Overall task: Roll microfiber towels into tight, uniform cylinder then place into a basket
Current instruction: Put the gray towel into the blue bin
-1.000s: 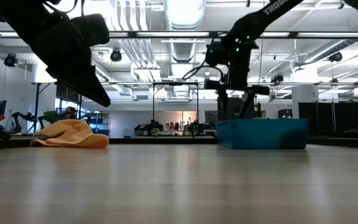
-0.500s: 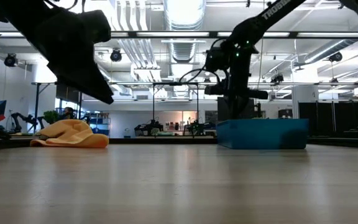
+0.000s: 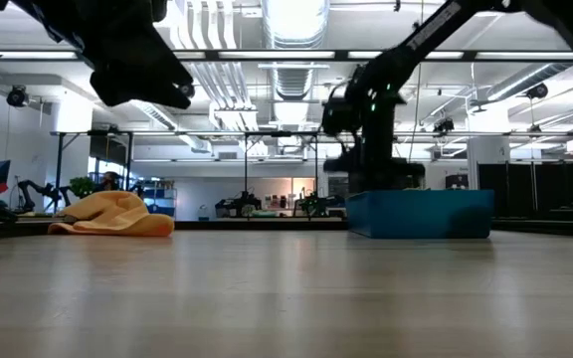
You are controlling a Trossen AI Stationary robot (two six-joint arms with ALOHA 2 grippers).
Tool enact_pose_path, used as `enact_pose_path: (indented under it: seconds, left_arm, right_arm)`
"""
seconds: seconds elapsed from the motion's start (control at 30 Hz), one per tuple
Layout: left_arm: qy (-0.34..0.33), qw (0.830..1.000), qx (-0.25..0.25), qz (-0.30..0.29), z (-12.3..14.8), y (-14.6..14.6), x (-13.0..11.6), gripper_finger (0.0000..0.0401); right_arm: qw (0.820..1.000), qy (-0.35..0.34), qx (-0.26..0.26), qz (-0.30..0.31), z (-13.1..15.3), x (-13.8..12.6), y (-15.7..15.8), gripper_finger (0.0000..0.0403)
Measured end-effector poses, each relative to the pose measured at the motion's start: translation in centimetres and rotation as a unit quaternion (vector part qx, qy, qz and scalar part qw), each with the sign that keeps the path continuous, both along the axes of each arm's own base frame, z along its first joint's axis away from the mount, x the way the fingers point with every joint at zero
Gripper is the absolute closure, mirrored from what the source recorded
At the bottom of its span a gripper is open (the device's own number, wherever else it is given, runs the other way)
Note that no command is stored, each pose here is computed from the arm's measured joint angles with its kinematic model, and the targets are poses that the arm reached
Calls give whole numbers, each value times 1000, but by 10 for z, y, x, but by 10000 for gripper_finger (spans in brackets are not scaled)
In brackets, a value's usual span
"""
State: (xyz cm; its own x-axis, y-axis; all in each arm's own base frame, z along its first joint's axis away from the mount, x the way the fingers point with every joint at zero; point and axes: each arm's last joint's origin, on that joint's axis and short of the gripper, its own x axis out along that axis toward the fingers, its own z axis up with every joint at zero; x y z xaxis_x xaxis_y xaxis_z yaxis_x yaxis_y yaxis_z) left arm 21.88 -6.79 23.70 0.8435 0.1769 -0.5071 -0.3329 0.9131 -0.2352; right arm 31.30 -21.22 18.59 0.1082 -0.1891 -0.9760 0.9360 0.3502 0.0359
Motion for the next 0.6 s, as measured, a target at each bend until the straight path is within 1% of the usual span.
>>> enact_pose_path:
  seconds: [0.07,0.13,0.23,0.33,0.47,0.53,0.6]
  left_arm:
    - [-3,1000,-1,0,1,1,-2,204]
    - [-4,1000,-2,0,0,1,-3,204]
    - [-3,1000,-2,1,0,1,-3,204]
    - [-3,1000,-2,0,-1,1,-2,204]
    - [-7,1000,-5,2,-2,0,0,204]
    - [-12,1000,-8,2,-1,0,0,204]
    - [-13,1000,-9,2,1,0,0,204]
  right_arm:
    - [1000,-14,-10,7,16,-2,7,394]
    - [1000,-19,-13,17,26,-3,16,394]
    - [999,-17,-9,28,27,0,27,394]
    - [999,-7,1,36,14,3,36,394]
    - [999,28,16,38,-16,3,38,394]
    - [999,34,18,36,-29,3,36,394]
    - [999,34,18,37,-33,3,35,394]
